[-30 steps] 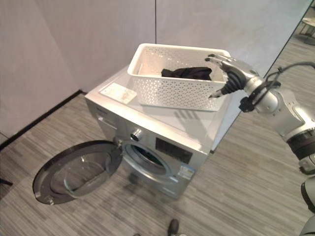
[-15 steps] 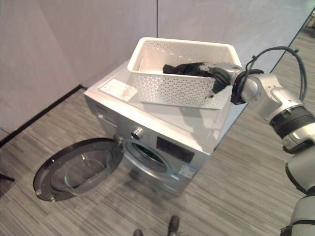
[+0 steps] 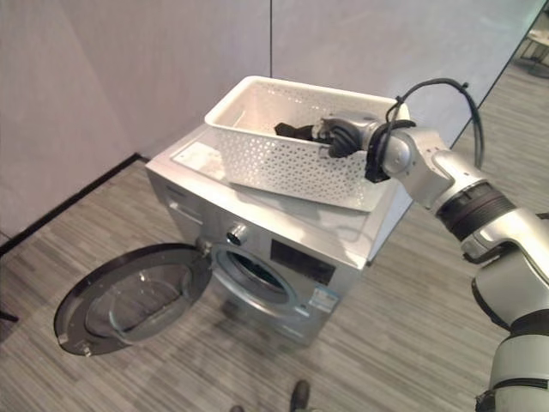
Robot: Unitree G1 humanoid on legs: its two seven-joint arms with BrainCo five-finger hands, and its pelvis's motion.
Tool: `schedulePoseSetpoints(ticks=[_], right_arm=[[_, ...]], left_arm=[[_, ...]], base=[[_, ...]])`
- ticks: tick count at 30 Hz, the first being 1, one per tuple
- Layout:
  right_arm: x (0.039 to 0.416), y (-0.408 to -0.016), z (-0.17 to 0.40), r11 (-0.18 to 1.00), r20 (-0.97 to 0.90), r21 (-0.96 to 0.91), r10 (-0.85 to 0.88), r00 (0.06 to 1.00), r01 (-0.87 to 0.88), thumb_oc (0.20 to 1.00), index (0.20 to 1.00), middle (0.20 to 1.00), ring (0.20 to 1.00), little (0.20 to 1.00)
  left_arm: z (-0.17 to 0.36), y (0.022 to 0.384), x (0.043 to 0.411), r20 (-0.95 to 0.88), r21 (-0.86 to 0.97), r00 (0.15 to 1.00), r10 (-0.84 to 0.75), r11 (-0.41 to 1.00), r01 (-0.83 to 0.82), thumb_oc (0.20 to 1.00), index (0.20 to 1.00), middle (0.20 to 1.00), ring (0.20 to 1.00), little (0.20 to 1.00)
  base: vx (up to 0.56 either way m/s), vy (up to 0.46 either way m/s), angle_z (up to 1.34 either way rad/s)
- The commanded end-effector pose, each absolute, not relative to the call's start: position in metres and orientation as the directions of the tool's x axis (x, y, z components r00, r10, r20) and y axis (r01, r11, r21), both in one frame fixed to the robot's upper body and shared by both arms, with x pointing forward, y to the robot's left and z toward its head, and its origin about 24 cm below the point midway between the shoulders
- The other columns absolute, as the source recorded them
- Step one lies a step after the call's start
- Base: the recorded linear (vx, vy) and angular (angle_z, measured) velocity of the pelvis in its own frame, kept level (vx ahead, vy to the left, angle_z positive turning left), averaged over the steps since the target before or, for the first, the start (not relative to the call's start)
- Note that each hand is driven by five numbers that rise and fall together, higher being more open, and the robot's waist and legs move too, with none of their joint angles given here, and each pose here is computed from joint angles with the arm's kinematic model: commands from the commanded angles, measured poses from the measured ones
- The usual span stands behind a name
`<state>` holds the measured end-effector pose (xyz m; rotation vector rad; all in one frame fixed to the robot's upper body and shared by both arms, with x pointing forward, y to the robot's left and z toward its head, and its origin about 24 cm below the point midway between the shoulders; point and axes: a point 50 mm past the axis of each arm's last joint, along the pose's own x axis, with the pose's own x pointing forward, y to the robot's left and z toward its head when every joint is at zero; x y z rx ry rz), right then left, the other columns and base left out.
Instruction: Grab the laundry basket,head to the washer,open it,put in the laundry and shut it.
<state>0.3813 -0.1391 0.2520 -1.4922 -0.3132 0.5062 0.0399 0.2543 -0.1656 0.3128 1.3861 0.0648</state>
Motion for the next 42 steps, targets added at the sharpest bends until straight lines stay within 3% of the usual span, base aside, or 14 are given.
schedulePoseSetpoints(ticks=[1, 9, 16, 17, 18, 19, 31, 35, 42], right_arm=[[0.386, -0.123, 0.303, 0.105, 0.034, -0.994, 0.516, 0.856, -0.024, 0.200, 0.200, 0.200, 0.200, 0.200], [0.381, -0.047, 0.288, 0.134, 0.071, -0.991, 0.638, 0.767, -0.020, 0.200, 0.200, 0.200, 0.200, 0.200], [0.373, -0.038, 0.282, 0.206, 0.108, -0.977, 0.680, 0.725, -0.048, 0.200, 0.200, 0.200, 0.200, 0.200], [0.375, -0.045, 0.283, 0.222, 0.119, -0.974, 0.666, 0.736, -0.044, 0.291, 0.291, 0.291, 0.291, 0.291], [0.378, -0.051, 0.281, 0.223, 0.117, -0.974, 0.647, 0.754, -0.041, 0.291, 0.291, 0.291, 0.291, 0.291], [0.381, -0.057, 0.281, 0.231, 0.125, -0.972, 0.627, 0.769, -0.030, 1.000, 1.000, 1.000, 1.000, 1.000], [0.381, -0.076, 0.302, 0.370, 0.284, -0.926, 0.556, 0.781, 0.074, 1.000, 1.000, 1.000, 1.000, 1.000], [0.368, -0.080, 0.322, 0.453, 0.362, -0.888, 0.585, 0.726, 0.077, 1.000, 1.000, 1.000, 1.000, 1.000], [0.355, -0.091, 0.344, 0.450, 0.420, -0.881, 0.601, 0.680, 0.147, 1.000, 1.000, 1.000, 1.000, 1.000]], left_arm=[[-0.168, 0.249, 0.037, -0.969, 0.216, 0.158, 0.191, 0.963, 0.161, 1.000, 1.000, 1.000, 1.000, 1.000], [-0.166, 0.250, 0.049, -0.965, 0.236, 0.163, 0.206, 0.952, 0.195, 1.000, 1.000, 1.000, 1.000, 1.000], [-0.165, 0.255, 0.048, -0.961, 0.256, 0.158, 0.227, 0.947, 0.196, 1.000, 1.000, 1.000, 1.000, 1.000], [-0.164, 0.257, 0.048, -0.959, 0.262, 0.161, 0.234, 0.946, 0.189, 1.000, 1.000, 1.000, 1.000, 1.000], [-0.164, 0.258, 0.049, -0.958, 0.264, 0.162, 0.235, 0.946, 0.189, 1.000, 1.000, 1.000, 1.000, 1.000], [-0.164, 0.258, 0.049, -0.958, 0.265, 0.161, 0.236, 0.946, 0.189, 1.000, 1.000, 1.000, 1.000, 1.000], [-0.165, 0.260, 0.029, -0.964, 0.266, 0.091, 0.252, 0.937, 0.226, 1.000, 1.000, 1.000, 1.000, 1.000], [-0.166, 0.258, 0.030, -0.964, 0.264, 0.095, 0.249, 0.940, 0.216, 1.000, 1.000, 1.000, 1.000, 1.000], [-0.166, 0.257, 0.033, -0.963, 0.265, 0.113, 0.247, 0.945, 0.191, 1.000, 1.000, 1.000, 1.000, 1.000]], base=[[-0.01, -0.009, -0.12], [-0.03, -0.022, -0.02], [0.00, 0.000, 0.00], [0.00, 0.000, 0.00], [-0.04, -0.004, 0.02], [0.00, 0.000, 0.00], [0.00, 0.001, -0.04], [0.01, -0.003, 0.01], [0.00, 0.000, 0.00]])
